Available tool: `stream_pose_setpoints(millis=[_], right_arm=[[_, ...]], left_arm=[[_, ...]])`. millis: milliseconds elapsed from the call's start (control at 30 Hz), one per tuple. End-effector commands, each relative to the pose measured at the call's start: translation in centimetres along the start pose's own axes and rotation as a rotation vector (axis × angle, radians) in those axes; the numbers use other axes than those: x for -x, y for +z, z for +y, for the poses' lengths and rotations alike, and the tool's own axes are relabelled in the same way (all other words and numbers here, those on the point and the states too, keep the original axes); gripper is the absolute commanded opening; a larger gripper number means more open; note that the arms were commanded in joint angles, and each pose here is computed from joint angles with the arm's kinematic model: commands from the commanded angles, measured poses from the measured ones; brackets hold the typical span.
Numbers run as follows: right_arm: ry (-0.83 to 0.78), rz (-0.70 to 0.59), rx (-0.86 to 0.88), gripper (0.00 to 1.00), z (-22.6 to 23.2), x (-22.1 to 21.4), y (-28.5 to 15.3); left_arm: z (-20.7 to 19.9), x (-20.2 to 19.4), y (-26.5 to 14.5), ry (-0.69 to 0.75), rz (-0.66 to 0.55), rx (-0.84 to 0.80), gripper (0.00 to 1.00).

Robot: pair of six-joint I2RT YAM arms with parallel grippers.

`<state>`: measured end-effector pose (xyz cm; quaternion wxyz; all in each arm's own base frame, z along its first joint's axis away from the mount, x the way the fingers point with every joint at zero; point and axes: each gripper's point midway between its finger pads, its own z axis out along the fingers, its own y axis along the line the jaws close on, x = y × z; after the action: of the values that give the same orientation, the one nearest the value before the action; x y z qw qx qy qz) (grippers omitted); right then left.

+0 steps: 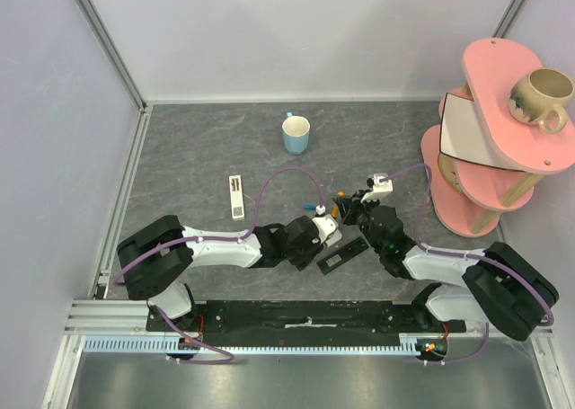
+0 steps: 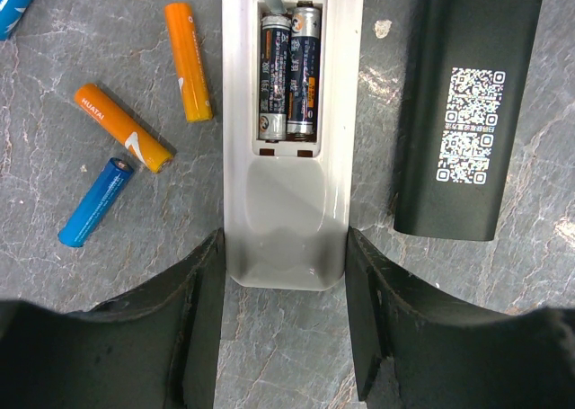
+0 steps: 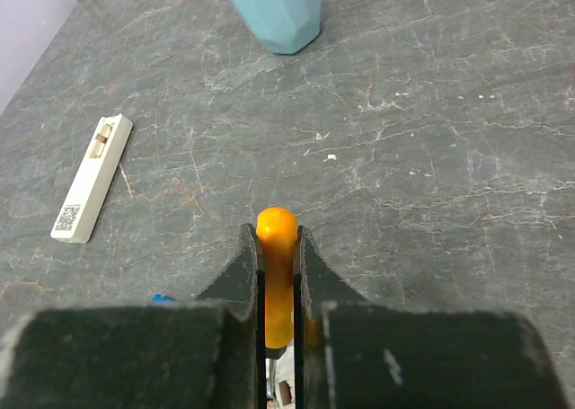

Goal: Unload the batteries from the remote control

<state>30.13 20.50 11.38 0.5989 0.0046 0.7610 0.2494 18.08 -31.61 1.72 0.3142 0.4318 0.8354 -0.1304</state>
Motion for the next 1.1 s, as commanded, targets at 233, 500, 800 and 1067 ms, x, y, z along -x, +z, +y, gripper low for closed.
stream_pose_setpoints(millis=[233, 500, 800, 1067], right_arm=[[-0.06, -0.007, -0.052, 0.0, -0.5, 0.1, 0.1], [-0.043, 0.017, -0.024, 0.0, 0.2, -1.2, 0.3], [0.088, 0.018, 0.079, 0.0, 2.1, -1.9, 0.2], [0.24, -0.007, 0.168, 0.0, 2.6, -1.0, 0.1]], left_arm=[[0.6, -1.5, 0.5, 0.001, 0.062, 0.037, 0.18], [0.6, -1.7, 0.7, 0.003, 0.069, 0.036, 0.18], [0.7, -1.6, 0.6, 0.004, 0.068, 0.037, 0.15], [0.6, -1.7, 0.6, 0.004, 0.071, 0.036, 0.09]])
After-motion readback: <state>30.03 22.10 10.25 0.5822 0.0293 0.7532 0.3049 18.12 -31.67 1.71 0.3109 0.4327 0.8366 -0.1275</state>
